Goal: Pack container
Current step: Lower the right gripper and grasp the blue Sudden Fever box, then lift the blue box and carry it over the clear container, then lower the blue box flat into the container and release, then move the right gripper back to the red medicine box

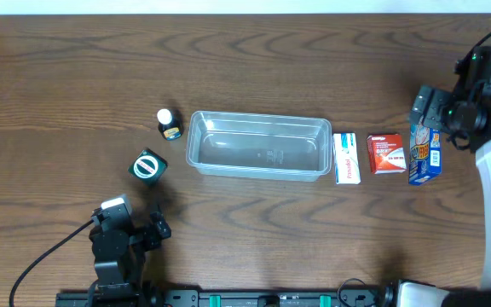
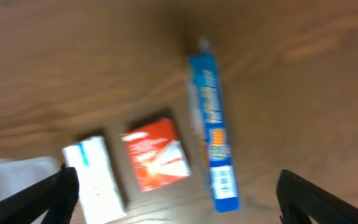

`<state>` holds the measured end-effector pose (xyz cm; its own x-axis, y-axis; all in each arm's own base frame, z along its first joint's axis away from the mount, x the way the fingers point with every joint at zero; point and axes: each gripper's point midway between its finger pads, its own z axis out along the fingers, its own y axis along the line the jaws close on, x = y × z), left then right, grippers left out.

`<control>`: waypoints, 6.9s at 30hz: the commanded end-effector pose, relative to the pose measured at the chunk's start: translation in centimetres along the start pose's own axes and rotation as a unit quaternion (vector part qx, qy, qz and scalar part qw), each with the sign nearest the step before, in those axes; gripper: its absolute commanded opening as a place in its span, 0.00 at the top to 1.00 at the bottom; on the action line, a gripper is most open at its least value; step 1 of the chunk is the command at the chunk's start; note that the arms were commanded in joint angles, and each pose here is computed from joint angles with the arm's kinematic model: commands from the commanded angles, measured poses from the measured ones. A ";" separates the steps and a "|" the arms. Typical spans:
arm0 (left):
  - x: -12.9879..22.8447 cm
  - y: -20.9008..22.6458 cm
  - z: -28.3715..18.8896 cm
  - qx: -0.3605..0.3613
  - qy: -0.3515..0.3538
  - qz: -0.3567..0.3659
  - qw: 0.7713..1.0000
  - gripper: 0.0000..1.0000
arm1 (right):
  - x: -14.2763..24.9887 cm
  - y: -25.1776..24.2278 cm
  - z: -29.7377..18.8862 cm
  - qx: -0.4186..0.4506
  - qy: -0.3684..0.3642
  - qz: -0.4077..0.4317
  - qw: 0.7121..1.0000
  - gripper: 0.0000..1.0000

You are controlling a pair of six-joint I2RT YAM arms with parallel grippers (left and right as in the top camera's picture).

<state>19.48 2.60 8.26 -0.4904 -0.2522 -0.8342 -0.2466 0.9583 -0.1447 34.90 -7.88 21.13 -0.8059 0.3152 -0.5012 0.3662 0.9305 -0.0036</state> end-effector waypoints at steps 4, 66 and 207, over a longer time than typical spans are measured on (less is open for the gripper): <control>0.4 0.2 0.2 -0.003 0.004 0.003 1.000 0.02 | -0.5 -3.7 4.3 0.064 0.034 0.021 0.997 0.06; 0.4 0.2 0.2 -0.003 0.004 0.003 1.000 0.02 | -0.7 1.0 4.2 -0.015 0.020 0.005 1.000 0.99; 0.6 0.2 0.2 -0.004 0.007 0.003 1.000 0.02 | 6.0 20.3 2.6 -0.178 0.040 -0.216 0.959 0.99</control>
<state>19.46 2.60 8.23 -0.4919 -0.2519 -0.8334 -0.2463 0.9584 -0.1443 38.59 13.66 14.61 -0.8619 -0.2471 -0.4428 -0.2968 0.9538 0.0455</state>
